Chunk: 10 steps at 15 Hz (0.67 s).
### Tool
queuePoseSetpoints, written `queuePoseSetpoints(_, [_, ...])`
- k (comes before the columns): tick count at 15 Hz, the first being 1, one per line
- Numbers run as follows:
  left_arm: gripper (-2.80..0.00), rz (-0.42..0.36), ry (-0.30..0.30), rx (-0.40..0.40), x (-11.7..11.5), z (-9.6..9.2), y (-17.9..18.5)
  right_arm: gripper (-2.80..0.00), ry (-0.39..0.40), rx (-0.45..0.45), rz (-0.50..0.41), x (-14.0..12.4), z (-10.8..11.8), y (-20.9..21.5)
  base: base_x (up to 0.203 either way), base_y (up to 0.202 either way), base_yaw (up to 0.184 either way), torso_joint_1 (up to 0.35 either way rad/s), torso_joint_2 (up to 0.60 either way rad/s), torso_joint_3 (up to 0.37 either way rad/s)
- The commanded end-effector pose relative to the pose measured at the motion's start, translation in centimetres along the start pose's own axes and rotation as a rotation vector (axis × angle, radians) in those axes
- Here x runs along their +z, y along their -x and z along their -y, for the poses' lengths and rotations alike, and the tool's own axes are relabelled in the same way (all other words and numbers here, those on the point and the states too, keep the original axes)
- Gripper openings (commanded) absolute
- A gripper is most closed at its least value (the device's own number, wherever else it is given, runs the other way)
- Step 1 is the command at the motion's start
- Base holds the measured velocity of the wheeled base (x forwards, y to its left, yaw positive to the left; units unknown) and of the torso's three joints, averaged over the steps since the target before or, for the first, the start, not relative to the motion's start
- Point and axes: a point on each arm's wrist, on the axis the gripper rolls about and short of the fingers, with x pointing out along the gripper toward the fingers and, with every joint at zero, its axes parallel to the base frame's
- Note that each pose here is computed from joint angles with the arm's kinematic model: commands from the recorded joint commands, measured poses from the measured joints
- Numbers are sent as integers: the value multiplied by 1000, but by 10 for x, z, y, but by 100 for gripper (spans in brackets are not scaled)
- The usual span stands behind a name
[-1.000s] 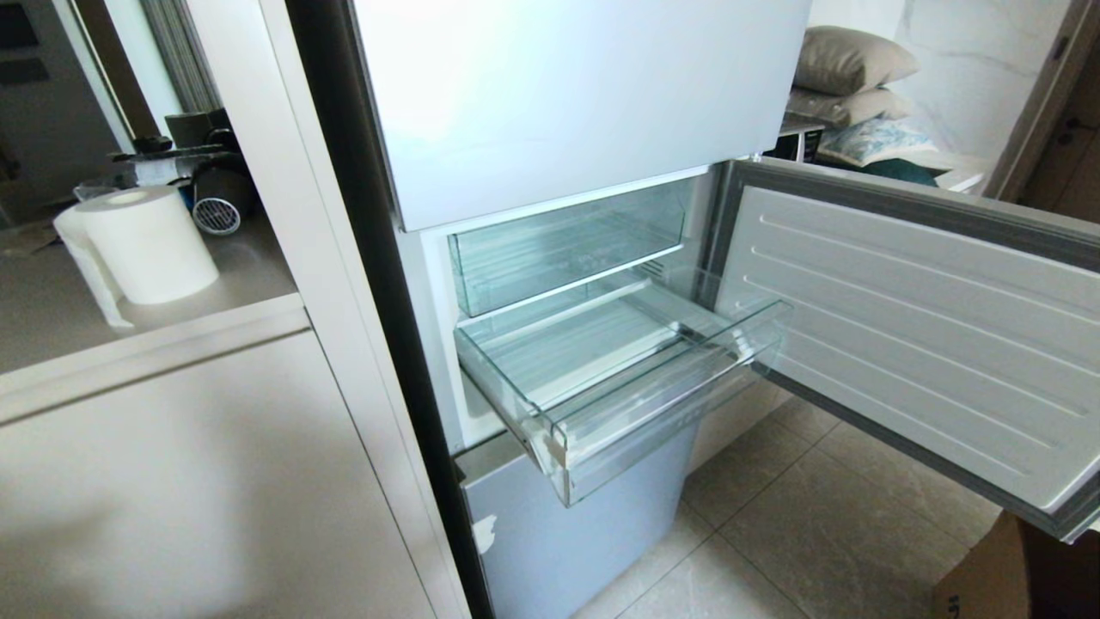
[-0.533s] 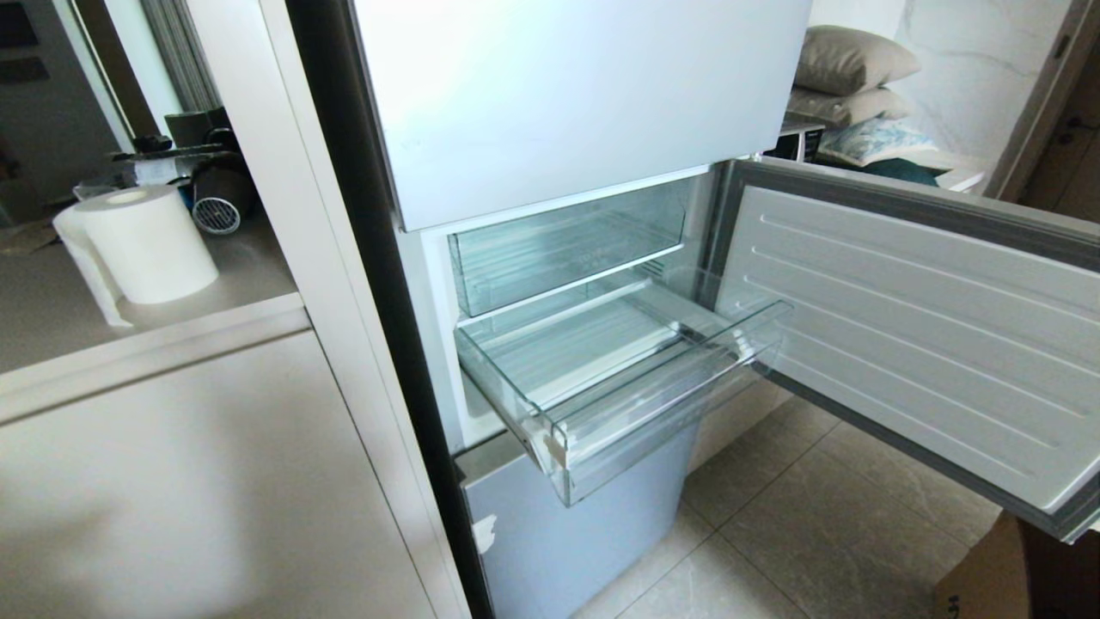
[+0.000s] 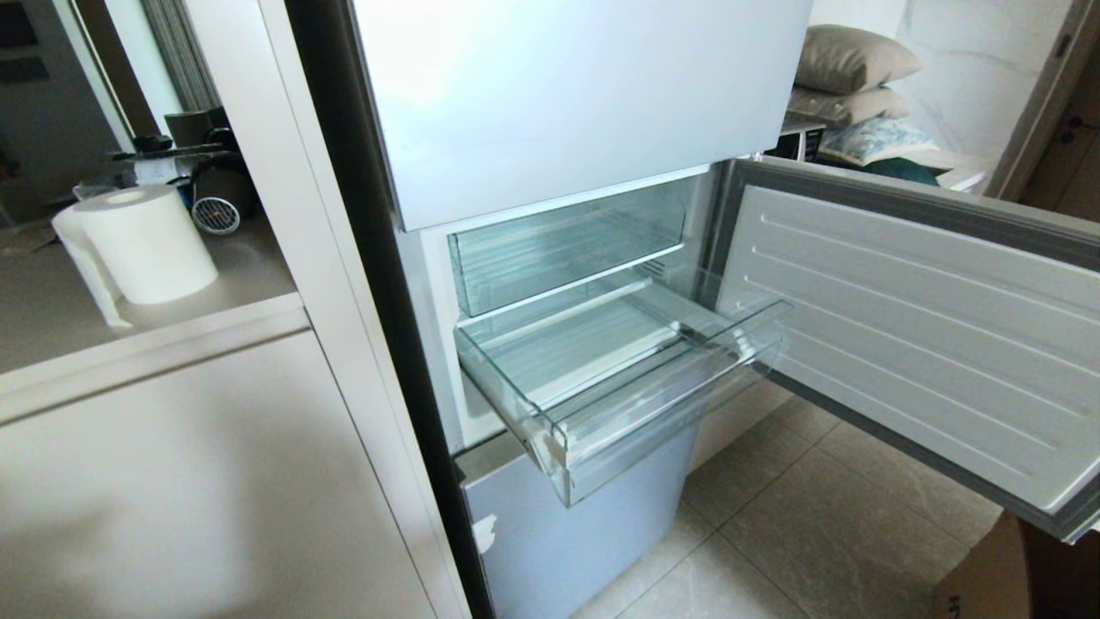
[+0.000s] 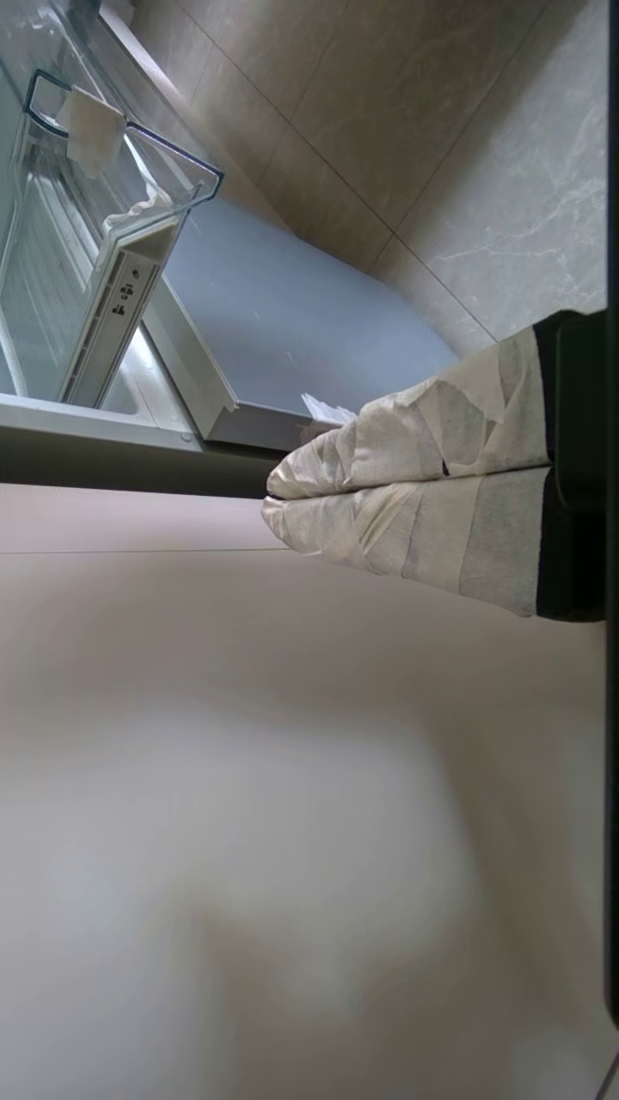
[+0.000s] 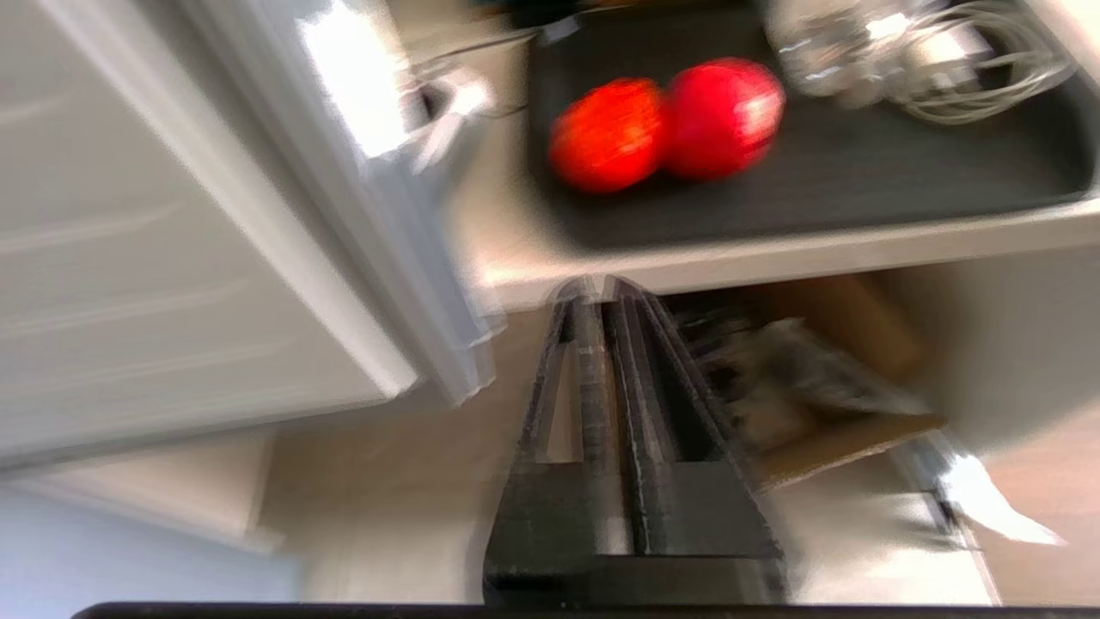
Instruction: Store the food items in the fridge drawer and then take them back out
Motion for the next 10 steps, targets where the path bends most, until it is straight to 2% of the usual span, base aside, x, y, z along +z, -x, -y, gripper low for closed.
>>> queuePoseSetpoints(1, [-280,0,0,0,0,0,0,0,2,-70,-66,-8,12,-31,0,0,0,0,0,0])
queuePoseSetpoints(5, [-280,0,0,0,0,0,0,0,-4,-104,-84,-17,25,-73,0,0,0,0,0,0])
queuePoseSetpoints(8, [-280,0,0,0,0,0,0,0,5,-80,-113,-19,35,-116,0,0,0,0,0,0])
queuePoseSetpoints(10, [-280,0,0,0,0,0,0,0,19,-66,-106,-13,50,-142,0,0,0,0,0,0])
